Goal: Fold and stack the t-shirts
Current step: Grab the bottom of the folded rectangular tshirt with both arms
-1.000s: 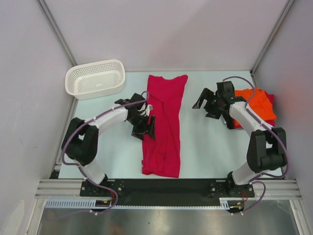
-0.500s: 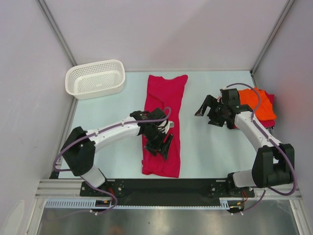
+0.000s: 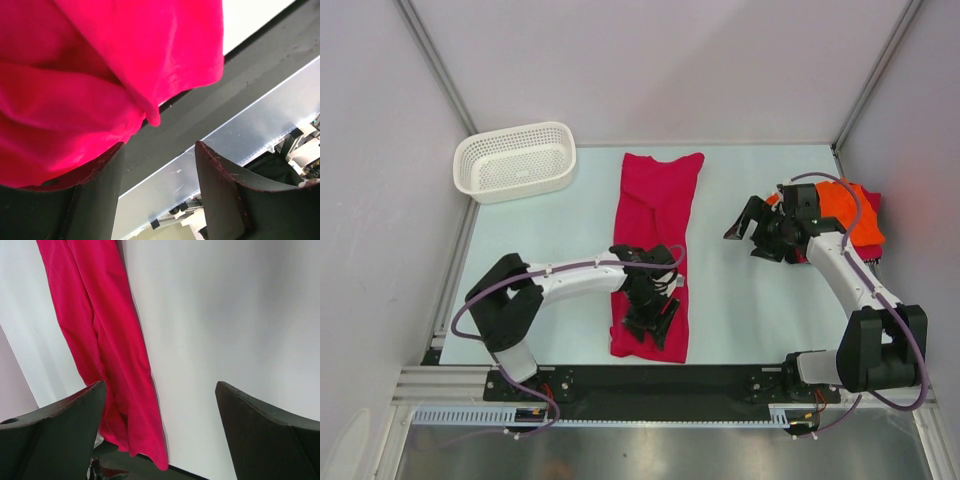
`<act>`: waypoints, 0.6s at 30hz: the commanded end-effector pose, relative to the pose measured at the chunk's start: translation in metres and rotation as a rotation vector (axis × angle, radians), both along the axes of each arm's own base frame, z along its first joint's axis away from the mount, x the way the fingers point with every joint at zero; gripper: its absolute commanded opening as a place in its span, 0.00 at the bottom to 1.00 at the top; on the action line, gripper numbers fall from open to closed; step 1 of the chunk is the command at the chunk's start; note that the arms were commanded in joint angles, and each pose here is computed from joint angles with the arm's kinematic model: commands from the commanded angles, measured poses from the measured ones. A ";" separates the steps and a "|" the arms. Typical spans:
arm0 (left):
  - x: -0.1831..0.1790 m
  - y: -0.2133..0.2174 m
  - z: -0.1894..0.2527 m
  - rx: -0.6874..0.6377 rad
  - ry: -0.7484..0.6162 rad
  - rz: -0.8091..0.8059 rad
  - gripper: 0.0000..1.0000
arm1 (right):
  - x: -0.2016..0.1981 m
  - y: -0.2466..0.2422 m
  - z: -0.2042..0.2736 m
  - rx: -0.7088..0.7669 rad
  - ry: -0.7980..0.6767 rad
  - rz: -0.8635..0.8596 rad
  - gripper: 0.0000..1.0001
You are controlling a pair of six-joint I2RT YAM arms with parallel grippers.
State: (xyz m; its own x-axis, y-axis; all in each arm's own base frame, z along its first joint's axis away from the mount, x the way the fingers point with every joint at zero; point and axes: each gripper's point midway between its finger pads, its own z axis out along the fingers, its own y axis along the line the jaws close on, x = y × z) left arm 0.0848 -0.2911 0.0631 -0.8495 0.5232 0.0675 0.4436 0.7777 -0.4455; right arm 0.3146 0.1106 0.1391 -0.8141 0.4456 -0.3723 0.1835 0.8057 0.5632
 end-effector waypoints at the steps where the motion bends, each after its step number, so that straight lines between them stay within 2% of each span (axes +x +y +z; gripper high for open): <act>1: 0.001 -0.014 -0.003 -0.036 0.009 -0.020 0.63 | -0.002 -0.001 0.010 0.011 -0.035 0.024 0.97; 6: 0.006 -0.022 -0.009 -0.037 0.012 -0.044 0.62 | 0.001 -0.004 0.013 0.017 -0.040 0.027 0.97; 8: 0.008 -0.026 -0.012 -0.037 0.018 -0.051 0.58 | 0.002 -0.005 0.012 0.018 -0.037 0.027 0.97; 10: 0.008 -0.028 -0.015 -0.034 0.025 -0.055 0.48 | 0.004 -0.005 0.013 0.024 -0.035 0.027 0.97; 12: 0.010 -0.032 -0.015 -0.042 0.029 -0.058 0.43 | 0.005 -0.004 0.013 0.028 -0.037 0.030 0.96; 13: 0.010 -0.032 -0.015 -0.043 0.032 -0.058 0.34 | 0.005 -0.005 0.013 0.030 -0.034 0.027 0.96; 18: 0.006 -0.028 -0.014 -0.021 0.049 -0.060 0.11 | 0.007 -0.003 0.012 0.041 -0.033 0.029 0.97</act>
